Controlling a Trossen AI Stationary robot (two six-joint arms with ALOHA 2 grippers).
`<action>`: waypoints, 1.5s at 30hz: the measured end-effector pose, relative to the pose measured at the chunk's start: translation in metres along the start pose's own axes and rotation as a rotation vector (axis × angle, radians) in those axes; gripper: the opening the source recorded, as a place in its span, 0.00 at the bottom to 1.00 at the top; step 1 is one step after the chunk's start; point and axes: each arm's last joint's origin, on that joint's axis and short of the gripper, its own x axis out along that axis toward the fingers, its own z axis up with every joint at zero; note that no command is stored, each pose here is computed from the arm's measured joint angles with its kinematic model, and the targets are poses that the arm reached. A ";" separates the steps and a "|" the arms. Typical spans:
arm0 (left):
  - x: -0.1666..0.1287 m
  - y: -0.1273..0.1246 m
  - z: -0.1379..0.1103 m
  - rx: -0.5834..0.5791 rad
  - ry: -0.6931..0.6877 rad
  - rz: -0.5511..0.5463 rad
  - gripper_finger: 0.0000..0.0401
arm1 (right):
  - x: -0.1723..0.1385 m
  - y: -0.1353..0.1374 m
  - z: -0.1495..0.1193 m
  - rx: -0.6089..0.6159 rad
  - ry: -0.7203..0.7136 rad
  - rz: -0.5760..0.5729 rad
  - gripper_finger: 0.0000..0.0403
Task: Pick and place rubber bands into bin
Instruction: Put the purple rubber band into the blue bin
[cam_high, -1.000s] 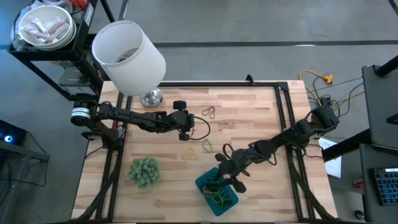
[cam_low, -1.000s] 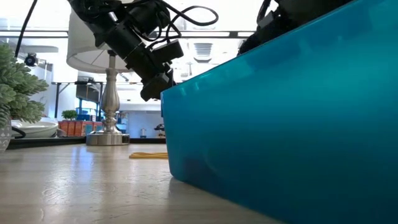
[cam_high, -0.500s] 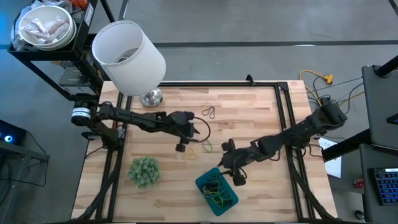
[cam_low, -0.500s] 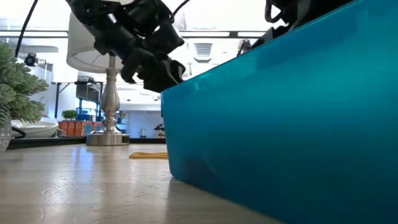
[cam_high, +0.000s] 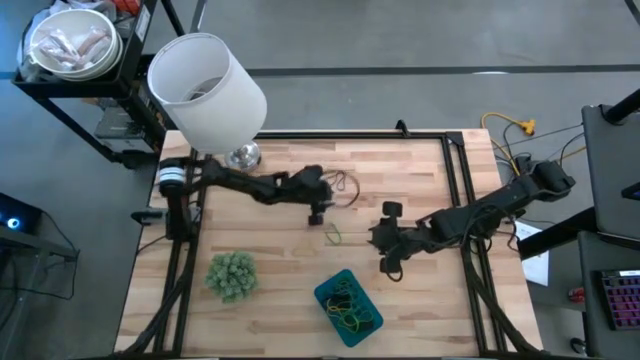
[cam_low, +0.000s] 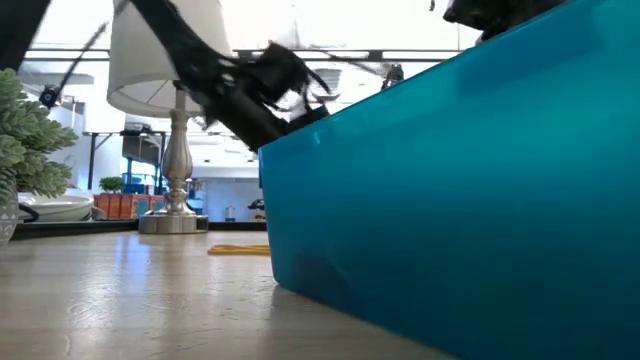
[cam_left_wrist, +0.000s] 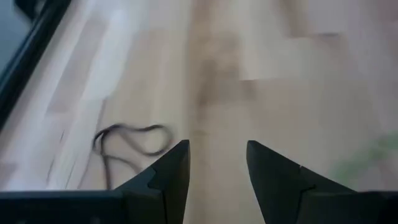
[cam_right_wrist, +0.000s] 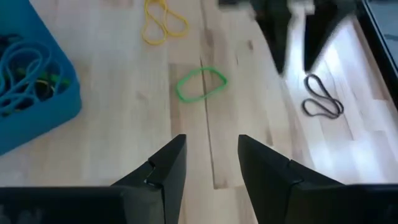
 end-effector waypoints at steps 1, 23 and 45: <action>0.006 0.006 0.000 -0.037 0.023 0.004 0.36 | -0.001 -0.001 0.000 -0.001 -0.004 0.001 0.35; 0.003 0.086 0.060 0.064 0.299 -0.062 0.36 | 0.004 -0.003 -0.021 0.010 0.045 -0.009 0.34; 0.031 0.087 0.010 0.126 0.502 -0.408 0.36 | 0.003 -0.003 -0.019 -0.019 0.027 -0.005 0.33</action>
